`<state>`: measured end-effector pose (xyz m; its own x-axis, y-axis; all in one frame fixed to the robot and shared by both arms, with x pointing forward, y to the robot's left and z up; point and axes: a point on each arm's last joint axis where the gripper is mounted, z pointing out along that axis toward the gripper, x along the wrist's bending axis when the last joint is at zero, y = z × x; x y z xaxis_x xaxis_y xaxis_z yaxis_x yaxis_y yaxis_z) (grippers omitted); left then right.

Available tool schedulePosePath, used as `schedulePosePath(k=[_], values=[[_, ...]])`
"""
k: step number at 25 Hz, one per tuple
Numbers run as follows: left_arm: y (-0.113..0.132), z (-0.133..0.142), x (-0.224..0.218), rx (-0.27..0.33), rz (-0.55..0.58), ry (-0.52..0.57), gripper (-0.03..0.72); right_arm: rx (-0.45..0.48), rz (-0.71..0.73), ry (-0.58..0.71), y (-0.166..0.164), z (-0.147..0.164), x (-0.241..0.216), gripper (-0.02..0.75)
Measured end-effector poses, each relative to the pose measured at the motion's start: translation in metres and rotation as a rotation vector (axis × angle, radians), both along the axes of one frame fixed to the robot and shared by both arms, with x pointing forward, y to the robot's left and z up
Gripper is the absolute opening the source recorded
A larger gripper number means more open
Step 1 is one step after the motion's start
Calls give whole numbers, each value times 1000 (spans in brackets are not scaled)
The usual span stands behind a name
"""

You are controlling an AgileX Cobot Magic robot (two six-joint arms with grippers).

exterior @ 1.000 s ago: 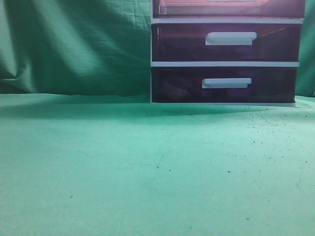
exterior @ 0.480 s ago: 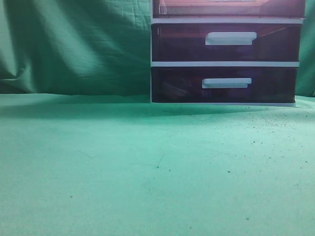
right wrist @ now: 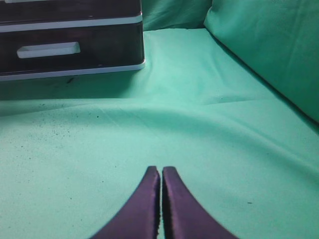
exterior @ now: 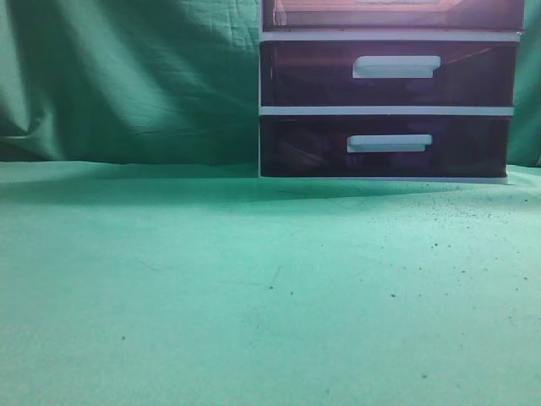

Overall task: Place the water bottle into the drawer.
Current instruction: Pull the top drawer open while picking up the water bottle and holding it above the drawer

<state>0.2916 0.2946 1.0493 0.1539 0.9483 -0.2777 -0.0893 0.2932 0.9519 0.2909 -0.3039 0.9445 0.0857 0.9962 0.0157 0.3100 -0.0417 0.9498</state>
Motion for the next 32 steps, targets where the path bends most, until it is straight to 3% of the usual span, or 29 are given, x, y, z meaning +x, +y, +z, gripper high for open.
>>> schedulePosePath(k=[2, 3, 4, 8, 11, 15, 17, 19, 22, 24, 29, 32], values=[[-2, 8, 9, -11, -18, 135, 0, 0, 0, 0, 0, 0, 0, 0], [-2, 8, 9, -11, -18, 135, 0, 0, 0, 0, 0, 0, 0, 0], [-5, 7, 22, -2, -27, 271, 0, 0, 0, 0, 0, 0, 0, 0], [-8, -6, 48, 73, -27, 453, 0, 0, 0, 0, 0, 0, 0, 0], [-8, -14, 67, 159, -15, 502, 0, 0, 0, 0, 0, 0, 0, 0], [-8, -20, 87, 351, -12, 487, 0, 0, 0, 0, 0, 0, 0, 0], [-9, -21, 95, 412, -22, 462, 48, 0, 0, 0, 0, 0, 0, 0], [-10, -24, 101, 433, -32, 463, 218, 0, 0, 0, 0, 0, 0, 0], [-12, -28, 108, 393, -38, 475, 530, 0, 0, 0, 0, 0, 0, 0], [-13, -31, 114, 329, -35, 482, 636, 0, 0, 0, 0, 0, 0, 0], [-7, -39, 131, 206, 21, 492, 641, 0, 0, 0, 0, 0, 0, 0], [3, -42, 143, 182, 75, 516, 641, 0, 0, 0, 0, 0, 0, 0]])
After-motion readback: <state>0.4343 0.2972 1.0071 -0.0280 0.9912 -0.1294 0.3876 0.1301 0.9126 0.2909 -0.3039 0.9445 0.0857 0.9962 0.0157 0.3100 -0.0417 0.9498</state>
